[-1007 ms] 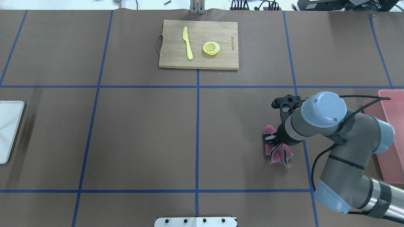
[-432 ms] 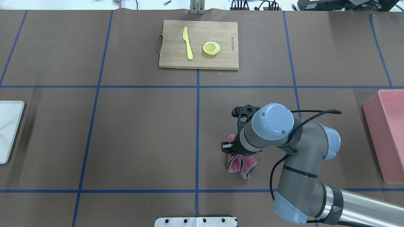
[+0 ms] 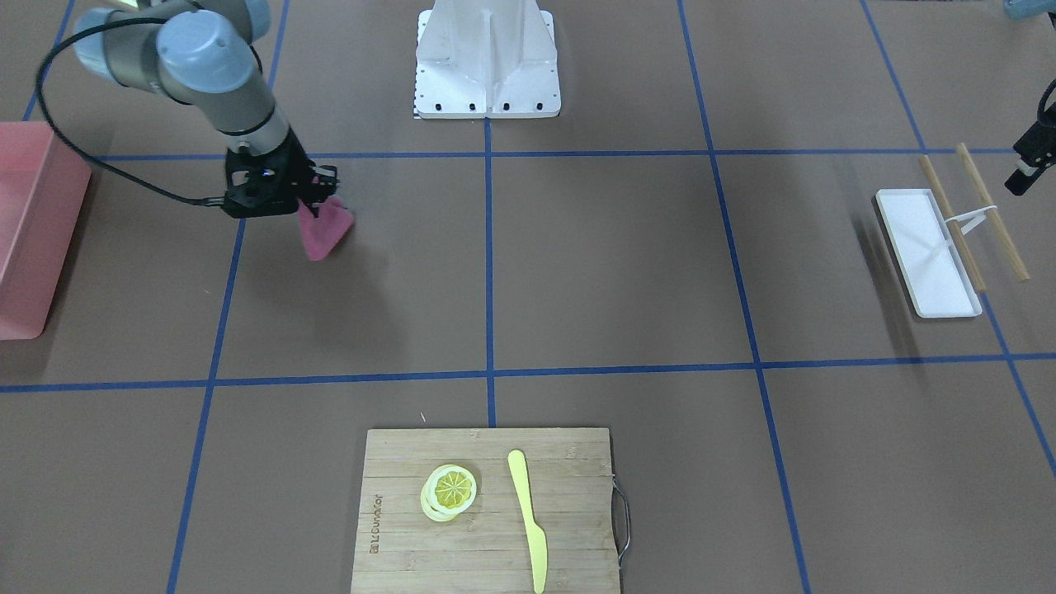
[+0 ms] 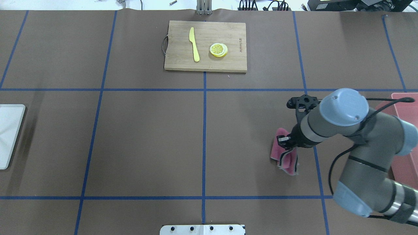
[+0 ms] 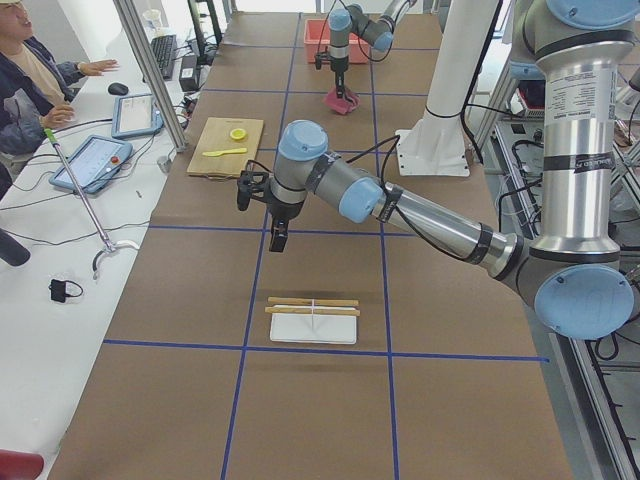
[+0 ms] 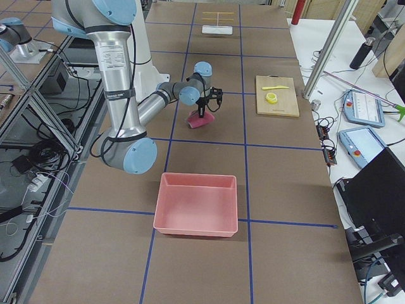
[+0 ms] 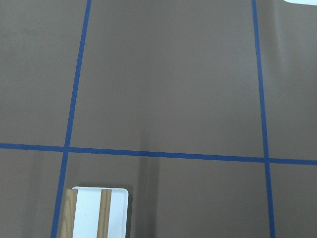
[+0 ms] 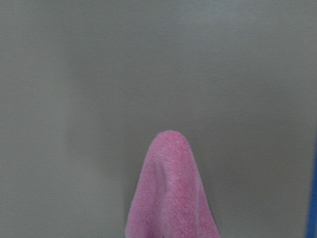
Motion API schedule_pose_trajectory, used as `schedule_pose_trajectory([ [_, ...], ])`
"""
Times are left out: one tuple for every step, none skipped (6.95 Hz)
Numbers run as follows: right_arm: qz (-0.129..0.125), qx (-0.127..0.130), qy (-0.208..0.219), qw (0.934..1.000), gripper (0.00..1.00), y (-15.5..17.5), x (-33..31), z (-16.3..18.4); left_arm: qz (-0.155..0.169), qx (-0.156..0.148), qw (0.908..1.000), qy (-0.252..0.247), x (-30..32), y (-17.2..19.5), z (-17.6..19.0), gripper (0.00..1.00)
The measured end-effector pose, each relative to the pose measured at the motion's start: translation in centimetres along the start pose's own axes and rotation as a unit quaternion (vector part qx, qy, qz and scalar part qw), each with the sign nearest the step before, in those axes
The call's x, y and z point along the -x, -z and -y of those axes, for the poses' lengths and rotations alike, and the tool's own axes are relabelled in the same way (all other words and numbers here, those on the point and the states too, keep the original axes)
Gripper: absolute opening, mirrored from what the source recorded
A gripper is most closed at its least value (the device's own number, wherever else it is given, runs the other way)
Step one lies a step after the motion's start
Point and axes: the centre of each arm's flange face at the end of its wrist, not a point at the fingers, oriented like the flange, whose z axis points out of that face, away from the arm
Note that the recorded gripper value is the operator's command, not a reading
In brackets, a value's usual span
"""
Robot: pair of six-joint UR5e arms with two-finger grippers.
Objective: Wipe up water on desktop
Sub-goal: 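Carry the cloth to the pink bin and drop it with the right gripper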
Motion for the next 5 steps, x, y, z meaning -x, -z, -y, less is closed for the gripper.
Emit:
schedule_pose_trajectory([
  [-0.009, 0.002, 0.015, 0.9998, 0.0, 2.9, -7.3, 0.5, 0.003, 0.001, 1.0, -0.005, 0.6, 0.0, -0.2, 0.97],
  [-0.013, -0.001, 0.029, 0.9995, 0.0, 6.2, -14.9, 0.8, 0.005, 0.001, 0.9999, -0.008, 1.2, 0.1, -0.4, 0.97],
  [-0.019, -0.012, 0.047, 0.9987, 0.0, 9.3, -22.0, 0.7, 0.008, 0.002, 0.9999, -0.012, 1.6, 0.0, -0.4, 0.97],
  [-0.032, -0.021, 0.063, 0.9973, 0.0, 12.0, -27.9, 0.3, 0.01, 0.006, 0.9998, -0.017, 2.2, -0.4, -0.4, 0.97],
  [-0.048, -0.017, 0.076, 0.9958, 0.0, 14.4, -32.6, -0.2, 0.012, 0.009, 0.9997, -0.021, 2.7, -0.8, -0.3, 0.97],
])
